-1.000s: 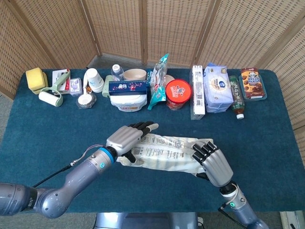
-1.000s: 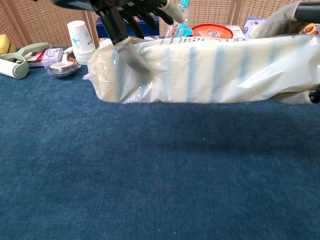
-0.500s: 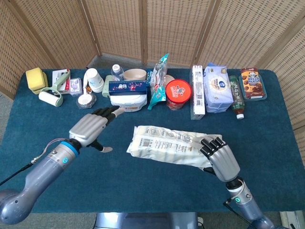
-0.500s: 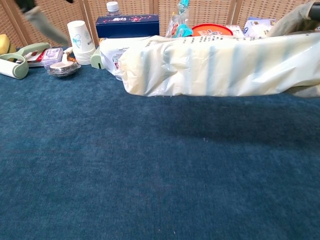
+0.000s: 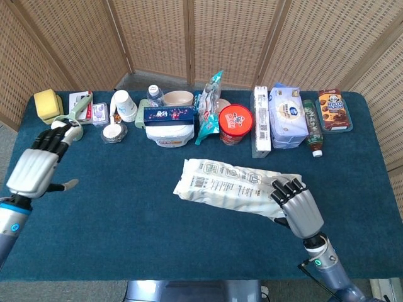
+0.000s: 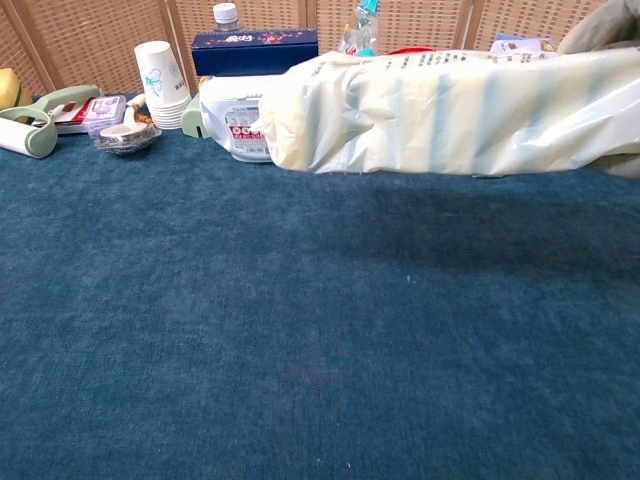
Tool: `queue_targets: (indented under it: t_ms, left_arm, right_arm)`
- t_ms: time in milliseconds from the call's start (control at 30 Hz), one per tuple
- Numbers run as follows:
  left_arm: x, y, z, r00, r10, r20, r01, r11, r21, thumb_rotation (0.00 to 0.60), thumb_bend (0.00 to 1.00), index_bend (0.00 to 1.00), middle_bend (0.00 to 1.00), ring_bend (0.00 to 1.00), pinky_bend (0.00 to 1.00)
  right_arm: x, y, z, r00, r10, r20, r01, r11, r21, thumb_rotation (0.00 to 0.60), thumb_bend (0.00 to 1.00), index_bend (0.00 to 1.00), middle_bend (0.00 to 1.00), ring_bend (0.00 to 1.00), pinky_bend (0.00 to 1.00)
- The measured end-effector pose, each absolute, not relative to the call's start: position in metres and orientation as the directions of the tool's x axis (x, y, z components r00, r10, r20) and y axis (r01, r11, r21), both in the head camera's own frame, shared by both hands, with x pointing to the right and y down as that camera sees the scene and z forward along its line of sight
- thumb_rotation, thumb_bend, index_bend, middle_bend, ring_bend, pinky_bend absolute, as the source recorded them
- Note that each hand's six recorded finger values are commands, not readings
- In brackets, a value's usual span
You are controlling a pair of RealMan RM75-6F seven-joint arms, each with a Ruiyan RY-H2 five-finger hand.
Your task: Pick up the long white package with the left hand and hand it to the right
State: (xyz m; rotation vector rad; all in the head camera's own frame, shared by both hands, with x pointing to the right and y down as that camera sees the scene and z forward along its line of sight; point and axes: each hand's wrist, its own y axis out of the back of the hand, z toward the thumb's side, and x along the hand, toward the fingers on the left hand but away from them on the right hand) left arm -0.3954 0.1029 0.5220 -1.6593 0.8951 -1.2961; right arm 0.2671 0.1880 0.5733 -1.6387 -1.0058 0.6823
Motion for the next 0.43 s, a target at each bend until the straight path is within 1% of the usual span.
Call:
queue_targets:
  t_ms: [67,200,333,433]
  left_arm:
    - [-0.420,0.122,0.527,0.165,-0.915,0.368,-0.073,-0.383,-0.921,0.600,0.00,0.00,0.00,0.00,0.05]
    - [-0.449,0.153,0.534,0.099,-0.927,0.361,-0.142,-0.372,-0.917,0.600,0.00,0.00,0.00,0.00,0.05]
    - [-0.474,0.183,0.538,0.015,-0.926,0.378,-0.201,-0.373,-0.906,0.600,0.00,0.00,0.00,0.00,0.05]
    - [-0.491,0.199,0.537,-0.031,-0.923,0.383,-0.205,-0.369,-0.907,0.600,0.00,0.00,0.00,0.00,0.05]
  right_arm:
    - [0.267,0.189,0.574,0.484,0.874,0.046,0.270,-0.099,-0.958,0.600,0.60,0.77,0.80,0.56,0.58]
    - [0.268,0.189,0.574,0.479,0.877,0.044,0.267,-0.098,-0.959,0.600,0.60,0.77,0.80,0.55,0.58]
    - [0.269,0.189,0.573,0.470,0.881,0.049,0.270,-0.091,-0.959,0.600,0.60,0.77,0.80,0.55,0.58]
    - [0.270,0.189,0.573,0.467,0.883,0.049,0.270,-0.090,-0.959,0.600,0.60,0.77,0.80,0.54,0.58]
